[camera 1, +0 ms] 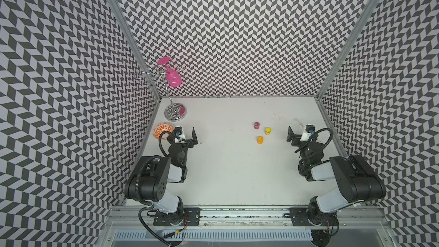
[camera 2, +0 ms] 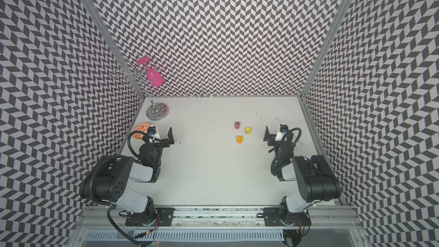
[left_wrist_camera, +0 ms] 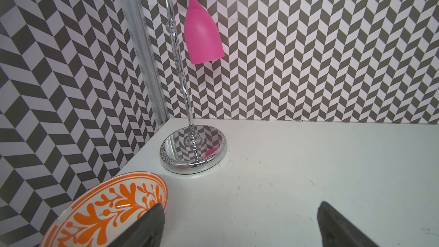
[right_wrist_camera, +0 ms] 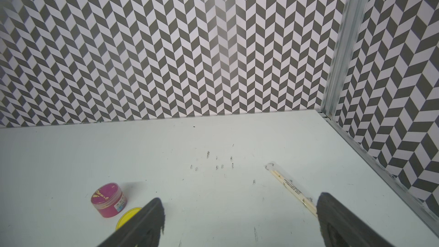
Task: Close the paint jar lid
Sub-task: Reset both arms
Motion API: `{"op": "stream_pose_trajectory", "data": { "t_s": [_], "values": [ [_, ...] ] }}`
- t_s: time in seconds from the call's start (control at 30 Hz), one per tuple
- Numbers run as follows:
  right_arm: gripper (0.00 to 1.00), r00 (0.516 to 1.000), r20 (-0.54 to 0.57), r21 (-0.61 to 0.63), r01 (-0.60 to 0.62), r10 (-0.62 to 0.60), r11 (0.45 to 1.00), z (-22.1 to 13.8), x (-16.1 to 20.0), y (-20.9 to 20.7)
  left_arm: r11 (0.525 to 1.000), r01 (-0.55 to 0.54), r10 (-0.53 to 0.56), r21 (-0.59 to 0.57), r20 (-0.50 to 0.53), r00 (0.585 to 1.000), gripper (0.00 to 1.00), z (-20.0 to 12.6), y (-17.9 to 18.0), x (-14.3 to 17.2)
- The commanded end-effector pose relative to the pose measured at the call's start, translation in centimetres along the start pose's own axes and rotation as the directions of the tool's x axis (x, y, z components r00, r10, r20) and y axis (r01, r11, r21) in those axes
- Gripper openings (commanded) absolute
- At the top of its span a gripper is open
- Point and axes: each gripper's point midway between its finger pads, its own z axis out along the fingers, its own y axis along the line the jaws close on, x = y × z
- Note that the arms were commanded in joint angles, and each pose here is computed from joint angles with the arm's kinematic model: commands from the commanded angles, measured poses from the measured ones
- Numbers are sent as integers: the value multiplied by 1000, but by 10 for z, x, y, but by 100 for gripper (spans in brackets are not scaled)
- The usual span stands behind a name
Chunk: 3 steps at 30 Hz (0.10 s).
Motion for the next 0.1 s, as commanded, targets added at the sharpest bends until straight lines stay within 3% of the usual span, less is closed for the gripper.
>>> {"op": "stream_pose_trajectory", "data": {
  "t_s": [0.0,0.07],
  "values": [
    [99,999,48,-10,10,-10,1000,-2,-10,2,1000,8,-8,-16,3,1000,100,2,5,-3],
    [99,999,50,-12,11,-11,1000,-2,-10,3,1000,7,-7,-27,12,1000,100,0,5,-4]
  ]
}}
